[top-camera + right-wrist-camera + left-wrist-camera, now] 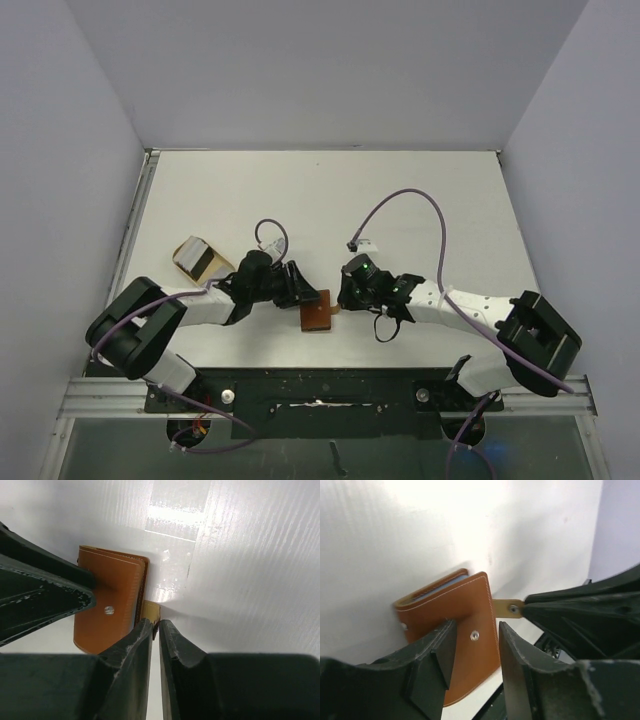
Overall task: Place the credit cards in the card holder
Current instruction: Close the card holder at the center of the board.
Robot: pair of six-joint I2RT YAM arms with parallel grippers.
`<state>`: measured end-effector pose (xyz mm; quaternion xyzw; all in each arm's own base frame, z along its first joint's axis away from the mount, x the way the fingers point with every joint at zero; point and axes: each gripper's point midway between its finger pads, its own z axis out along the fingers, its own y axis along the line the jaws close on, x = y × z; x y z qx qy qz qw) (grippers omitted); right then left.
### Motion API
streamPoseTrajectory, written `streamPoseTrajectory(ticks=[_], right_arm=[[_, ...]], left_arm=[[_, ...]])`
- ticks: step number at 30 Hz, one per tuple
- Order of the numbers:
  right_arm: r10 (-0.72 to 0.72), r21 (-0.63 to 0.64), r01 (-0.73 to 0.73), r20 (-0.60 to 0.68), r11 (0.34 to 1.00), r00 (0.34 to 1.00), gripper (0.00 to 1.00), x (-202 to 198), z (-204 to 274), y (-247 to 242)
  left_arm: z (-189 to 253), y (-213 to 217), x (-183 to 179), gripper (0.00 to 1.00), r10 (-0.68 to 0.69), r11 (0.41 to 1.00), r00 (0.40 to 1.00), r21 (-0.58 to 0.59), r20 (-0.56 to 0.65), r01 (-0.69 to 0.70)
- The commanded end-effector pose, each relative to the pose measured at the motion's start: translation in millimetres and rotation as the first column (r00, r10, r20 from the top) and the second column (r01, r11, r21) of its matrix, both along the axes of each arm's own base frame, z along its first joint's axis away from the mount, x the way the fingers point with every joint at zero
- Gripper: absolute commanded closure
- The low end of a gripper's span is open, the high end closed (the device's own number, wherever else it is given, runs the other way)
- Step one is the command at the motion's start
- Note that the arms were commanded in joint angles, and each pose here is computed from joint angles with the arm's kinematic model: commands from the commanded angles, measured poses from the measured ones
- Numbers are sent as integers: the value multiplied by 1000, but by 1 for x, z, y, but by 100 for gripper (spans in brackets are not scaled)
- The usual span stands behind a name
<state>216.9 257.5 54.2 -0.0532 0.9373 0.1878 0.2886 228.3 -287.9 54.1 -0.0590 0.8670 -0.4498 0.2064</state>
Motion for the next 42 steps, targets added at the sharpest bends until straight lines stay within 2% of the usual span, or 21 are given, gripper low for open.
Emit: streamPoseTrajectory(ticks=[1,7,11,14,22,26,30,35,39,42], right_arm=[[-13,63,10,43,998,999,87,8,15,6],[-9,80,5,40,997,999,89,7,17,8],[-24,62,22,23,998,999,83,6,14,5],[-31,56,30,17,998,999,83,5,12,3],[-35,54,35,9,998,999,82,5,12,4],[-31,58,30,10,998,999,79,5,12,6],[-36,54,36,4,998,999,86,4,11,5],[-32,64,31,10,997,999,100,4,14,6],[-35,75,33,19,997,999,100,5,18,7],[-32,81,30,22,996,999,100,5,21,8]], left_arm=[[-16,2,5,58,-5,997,1000,77,13,4],[-17,0,6,58,-9,997,1000,81,17,7],[-17,1,6,62,-6,996,1000,94,18,4],[-19,5,6,64,-1,994,1000,113,18,-1],[-15,6,6,65,5,993,1000,114,27,-8],[-12,6,5,65,5,994,1000,108,28,-8],[-9,6,5,65,7,994,1000,105,31,-10],[3,7,7,64,13,994,999,110,48,-18],[10,15,9,64,8,986,997,165,71,-20],[7,27,8,61,3,968,997,250,76,-22]])
